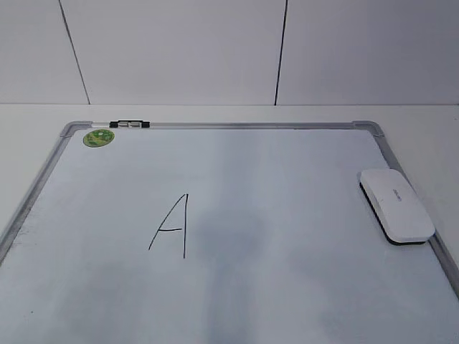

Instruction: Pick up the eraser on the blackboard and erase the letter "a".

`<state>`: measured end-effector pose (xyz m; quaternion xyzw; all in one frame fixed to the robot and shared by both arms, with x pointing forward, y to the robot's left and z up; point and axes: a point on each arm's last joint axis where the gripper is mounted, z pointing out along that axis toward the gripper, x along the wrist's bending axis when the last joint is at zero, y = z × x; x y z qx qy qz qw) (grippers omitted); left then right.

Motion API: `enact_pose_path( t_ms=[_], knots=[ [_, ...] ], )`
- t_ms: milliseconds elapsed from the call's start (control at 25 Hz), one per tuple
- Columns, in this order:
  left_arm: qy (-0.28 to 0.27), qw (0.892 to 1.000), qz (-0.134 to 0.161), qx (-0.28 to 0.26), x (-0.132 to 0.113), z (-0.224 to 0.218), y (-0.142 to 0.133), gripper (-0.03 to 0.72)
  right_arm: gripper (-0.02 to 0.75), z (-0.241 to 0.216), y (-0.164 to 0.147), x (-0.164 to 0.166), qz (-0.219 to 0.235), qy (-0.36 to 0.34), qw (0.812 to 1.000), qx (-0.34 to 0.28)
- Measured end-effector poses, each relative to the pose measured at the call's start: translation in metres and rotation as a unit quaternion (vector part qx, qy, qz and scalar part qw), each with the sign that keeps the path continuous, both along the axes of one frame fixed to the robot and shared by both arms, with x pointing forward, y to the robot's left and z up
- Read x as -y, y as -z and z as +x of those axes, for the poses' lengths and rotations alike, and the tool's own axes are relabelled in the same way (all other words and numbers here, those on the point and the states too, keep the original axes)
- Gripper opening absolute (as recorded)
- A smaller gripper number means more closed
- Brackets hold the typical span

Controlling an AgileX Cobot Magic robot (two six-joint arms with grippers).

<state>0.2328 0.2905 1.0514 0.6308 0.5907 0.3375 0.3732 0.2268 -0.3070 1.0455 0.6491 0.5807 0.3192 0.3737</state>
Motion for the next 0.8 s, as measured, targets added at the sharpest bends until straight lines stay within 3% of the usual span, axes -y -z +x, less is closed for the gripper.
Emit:
enact_pose_path(
  t_ms=[800],
  knots=[
    [0.000, 1.000, 0.000, 0.000, 0.0000, 0.0000, 0.0000, 0.237, 0.592, 0.0000, 0.0000, 0.0000, 0.000, 0.000, 1.000, 0.000]
  ],
)
